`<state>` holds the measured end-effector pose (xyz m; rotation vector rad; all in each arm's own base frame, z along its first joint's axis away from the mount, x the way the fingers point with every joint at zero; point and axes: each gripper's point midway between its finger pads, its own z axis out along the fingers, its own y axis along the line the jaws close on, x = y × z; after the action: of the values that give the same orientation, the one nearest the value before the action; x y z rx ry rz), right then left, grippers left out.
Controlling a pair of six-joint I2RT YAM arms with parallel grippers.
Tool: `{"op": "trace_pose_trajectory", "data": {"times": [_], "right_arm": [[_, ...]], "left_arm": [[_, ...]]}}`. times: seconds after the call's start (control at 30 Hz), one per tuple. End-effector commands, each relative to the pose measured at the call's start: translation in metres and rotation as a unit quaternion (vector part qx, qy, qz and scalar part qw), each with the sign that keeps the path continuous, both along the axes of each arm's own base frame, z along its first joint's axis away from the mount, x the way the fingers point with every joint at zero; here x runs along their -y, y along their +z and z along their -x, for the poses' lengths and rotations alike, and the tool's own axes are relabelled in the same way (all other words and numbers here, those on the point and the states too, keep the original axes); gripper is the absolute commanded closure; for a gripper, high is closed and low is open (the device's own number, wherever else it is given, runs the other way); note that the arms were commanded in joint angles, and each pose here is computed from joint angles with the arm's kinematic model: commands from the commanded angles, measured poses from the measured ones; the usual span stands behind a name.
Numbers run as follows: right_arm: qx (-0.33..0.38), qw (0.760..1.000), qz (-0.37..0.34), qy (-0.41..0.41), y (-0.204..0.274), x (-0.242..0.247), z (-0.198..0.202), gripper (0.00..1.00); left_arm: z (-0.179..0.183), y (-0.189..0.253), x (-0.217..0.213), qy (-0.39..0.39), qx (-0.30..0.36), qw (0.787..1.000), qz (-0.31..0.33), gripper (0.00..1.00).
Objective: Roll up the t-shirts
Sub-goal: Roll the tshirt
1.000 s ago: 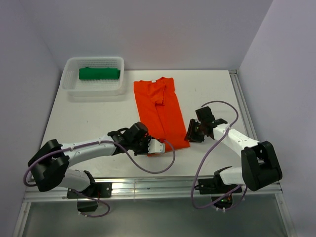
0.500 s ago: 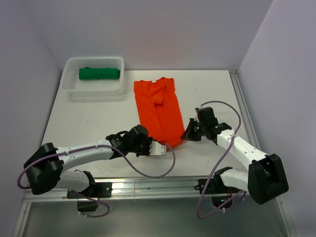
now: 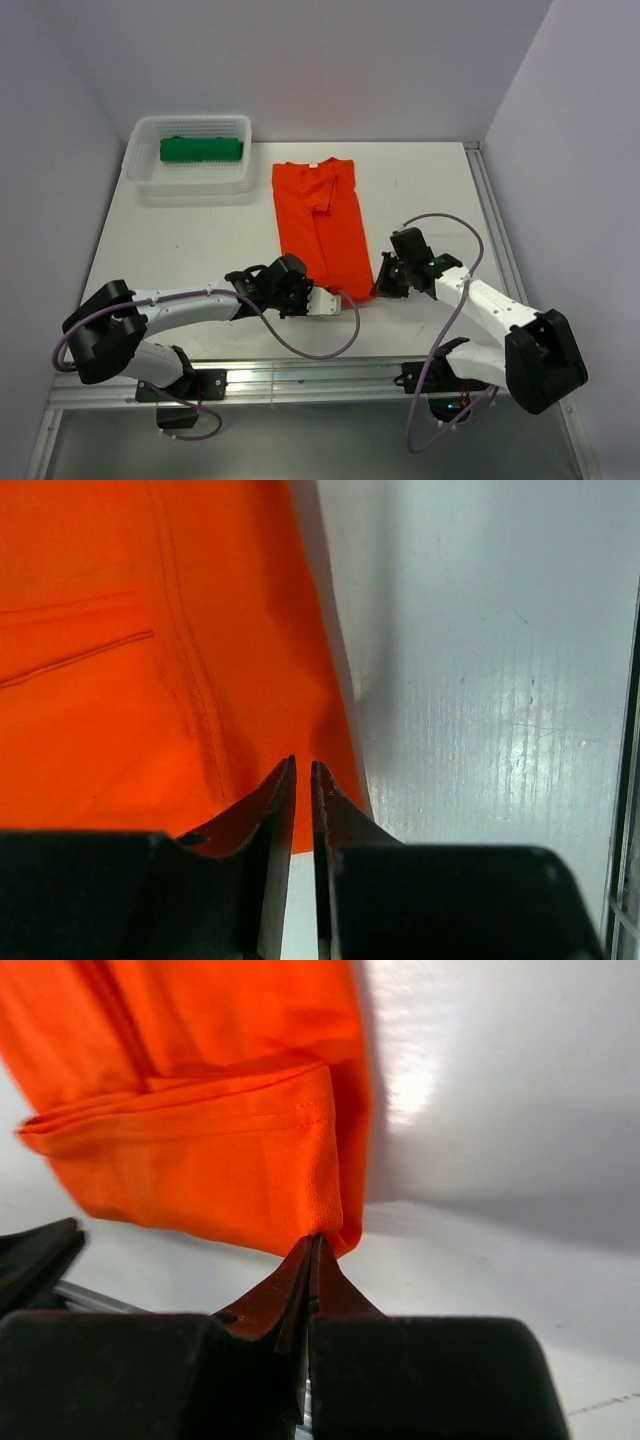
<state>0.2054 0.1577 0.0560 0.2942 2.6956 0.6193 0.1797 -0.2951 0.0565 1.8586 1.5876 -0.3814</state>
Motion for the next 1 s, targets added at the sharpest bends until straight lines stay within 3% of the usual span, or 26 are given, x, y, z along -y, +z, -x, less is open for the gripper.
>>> {"op": "trace_pose_trajectory", "data": {"times": [0.0, 0.07, 0.13, 0.17, 0.27, 0.37, 0.4, 0.43, 0.63, 0.97], "right_arm": [[-0.016, 0.999, 0.028, -0.009, -0.021, 0.014, 0.010, 1.00], [-0.021, 0.999, 0.029, -0.012, -0.025, 0.015, 0.011, 0.93], [-0.014, 0.999, 0.034, -0.017, -0.022, 0.017, 0.009, 0.69], [-0.005, 0.999, 0.033, -0.022, -0.016, 0.017, 0.004, 0.67], [0.029, 0.999, 0.014, -0.023, 0.012, 0.012, -0.004, 0.71], [0.045, 0.996, -0.072, 0.005, 0.035, -0.017, -0.006, 0.85], [0.046, 0.994, -0.098, 0.010, 0.038, -0.025, -0.006, 0.95], [0.029, 0.990, -0.135, 0.030, 0.037, -0.037, 0.005, 1.00], [0.039, 0.966, -0.244, 0.076, 0.050, -0.086, 0.009, 1.00], [0.019, 0.935, -0.317, 0.156, 0.036, -0.151, 0.016, 1.00]], "left_arm": [[0.000, 0.002, 0.007, -0.005, 0.001, 1.000, 0.015, 0.82], [0.001, -0.001, 0.006, -0.005, -0.004, 1.000, 0.010, 0.83], [0.002, -0.001, 0.005, -0.006, -0.005, 1.000, 0.010, 0.83], [0.002, -0.001, 0.005, -0.005, -0.005, 1.000, 0.011, 0.83], [0.002, 0.001, 0.003, -0.006, -0.001, 1.000, 0.011, 0.84], [0.001, 0.004, 0.001, -0.002, 0.006, 1.000, 0.016, 0.85], [0.001, 0.003, 0.000, 0.000, 0.006, 1.000, 0.019, 0.88], [0.001, 0.007, 0.000, 0.003, 0.008, 1.000, 0.028, 0.89], [-0.005, 0.026, -0.008, 0.023, 0.025, 0.996, 0.079, 0.87], [0.004, 0.019, -0.003, 0.007, -0.010, 0.997, 0.073, 0.87]]}}
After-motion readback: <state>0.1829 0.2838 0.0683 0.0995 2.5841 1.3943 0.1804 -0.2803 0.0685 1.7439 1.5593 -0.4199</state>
